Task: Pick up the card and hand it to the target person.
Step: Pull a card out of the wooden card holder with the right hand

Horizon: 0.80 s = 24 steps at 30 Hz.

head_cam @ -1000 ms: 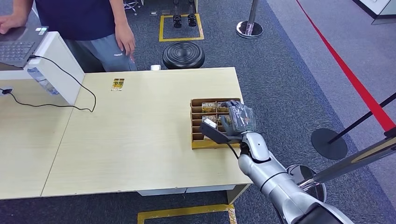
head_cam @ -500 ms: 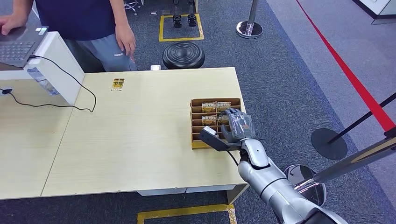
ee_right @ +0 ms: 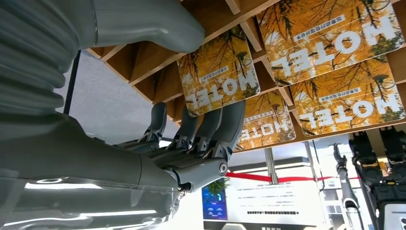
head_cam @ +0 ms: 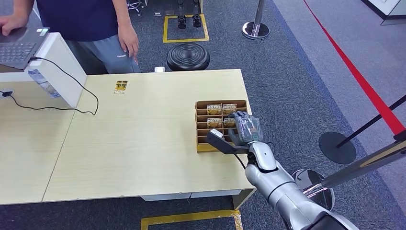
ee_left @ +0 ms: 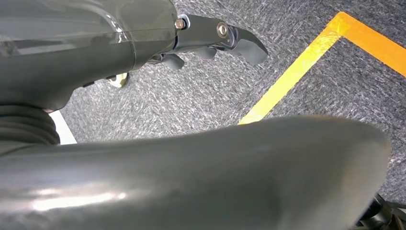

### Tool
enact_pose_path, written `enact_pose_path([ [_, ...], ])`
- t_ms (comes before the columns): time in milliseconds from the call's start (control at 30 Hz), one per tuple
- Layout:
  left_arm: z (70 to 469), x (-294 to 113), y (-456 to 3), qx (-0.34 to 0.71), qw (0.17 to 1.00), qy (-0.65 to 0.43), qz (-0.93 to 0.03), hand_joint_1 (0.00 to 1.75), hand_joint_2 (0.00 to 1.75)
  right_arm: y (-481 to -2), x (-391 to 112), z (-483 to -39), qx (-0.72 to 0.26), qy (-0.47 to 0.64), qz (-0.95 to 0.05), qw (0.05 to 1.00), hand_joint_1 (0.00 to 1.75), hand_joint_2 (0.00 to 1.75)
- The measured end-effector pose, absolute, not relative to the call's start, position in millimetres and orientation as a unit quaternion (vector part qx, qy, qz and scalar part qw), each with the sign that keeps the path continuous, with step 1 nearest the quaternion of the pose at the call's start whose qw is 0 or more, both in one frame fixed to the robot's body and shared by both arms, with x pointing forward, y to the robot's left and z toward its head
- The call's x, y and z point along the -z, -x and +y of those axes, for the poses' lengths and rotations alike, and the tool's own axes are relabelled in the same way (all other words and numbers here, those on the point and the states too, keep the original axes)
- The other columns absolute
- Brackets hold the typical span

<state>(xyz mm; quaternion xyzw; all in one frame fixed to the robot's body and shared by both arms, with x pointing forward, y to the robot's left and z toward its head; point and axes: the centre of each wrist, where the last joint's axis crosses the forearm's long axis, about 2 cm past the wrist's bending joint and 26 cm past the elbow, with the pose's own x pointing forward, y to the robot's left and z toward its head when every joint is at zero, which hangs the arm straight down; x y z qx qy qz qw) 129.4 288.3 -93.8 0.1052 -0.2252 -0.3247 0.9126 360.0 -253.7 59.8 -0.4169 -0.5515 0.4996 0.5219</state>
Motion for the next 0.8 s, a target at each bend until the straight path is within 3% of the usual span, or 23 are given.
enact_pose_path([
  [800,288.3,93.7,-129.4,0.328,0.911,-0.106,-0.226,0.0,0.0,-359.4,-58.9,-255.2,-0.498,0.419,-0.554,0.519,1.43,1.75],
])
